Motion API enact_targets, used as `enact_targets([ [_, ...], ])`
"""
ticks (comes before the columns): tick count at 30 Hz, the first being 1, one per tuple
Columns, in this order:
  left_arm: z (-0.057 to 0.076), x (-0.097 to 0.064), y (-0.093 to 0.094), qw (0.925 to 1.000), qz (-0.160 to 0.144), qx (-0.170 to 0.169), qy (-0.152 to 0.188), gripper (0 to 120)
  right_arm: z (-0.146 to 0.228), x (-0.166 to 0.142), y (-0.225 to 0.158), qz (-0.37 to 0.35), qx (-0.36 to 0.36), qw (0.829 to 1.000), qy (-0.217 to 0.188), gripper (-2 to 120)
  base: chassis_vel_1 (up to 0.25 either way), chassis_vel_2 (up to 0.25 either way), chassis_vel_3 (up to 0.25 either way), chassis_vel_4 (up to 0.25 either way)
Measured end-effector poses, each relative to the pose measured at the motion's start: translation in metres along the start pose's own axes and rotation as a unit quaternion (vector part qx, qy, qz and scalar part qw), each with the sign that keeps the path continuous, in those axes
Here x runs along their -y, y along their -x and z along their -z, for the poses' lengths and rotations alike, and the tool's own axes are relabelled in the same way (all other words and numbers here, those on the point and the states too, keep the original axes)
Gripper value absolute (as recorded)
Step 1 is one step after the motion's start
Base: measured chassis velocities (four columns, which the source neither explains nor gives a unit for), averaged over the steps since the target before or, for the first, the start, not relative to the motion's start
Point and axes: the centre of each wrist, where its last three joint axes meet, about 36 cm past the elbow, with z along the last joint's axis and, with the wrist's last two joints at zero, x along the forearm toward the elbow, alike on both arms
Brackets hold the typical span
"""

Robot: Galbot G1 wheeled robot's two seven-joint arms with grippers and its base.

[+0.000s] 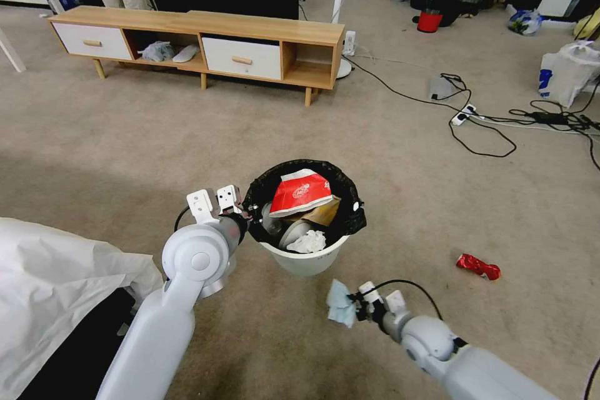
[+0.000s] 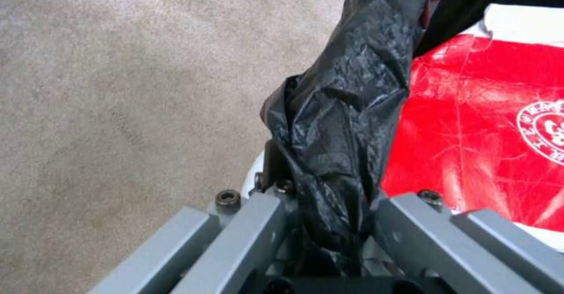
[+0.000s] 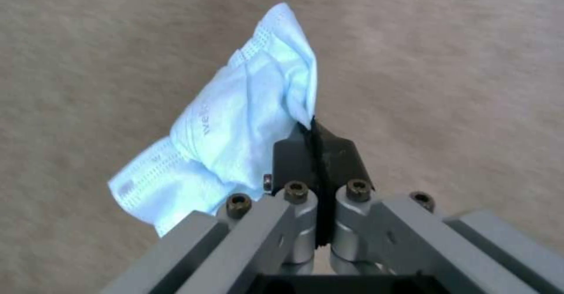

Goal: Pick up the trash bin and place the garbage on the floor into it.

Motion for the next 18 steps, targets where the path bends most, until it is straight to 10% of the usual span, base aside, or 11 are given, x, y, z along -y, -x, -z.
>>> enact_targets([
  [18, 0.000, -0.003, 0.004, 1.0000, 0.006, -0.004, 0.002, 2, 0.047, 0.089, -0.070, -0.103, 0.055, 0.993, -0.004, 0, 0.000, 0.000, 0.000, 0.000],
])
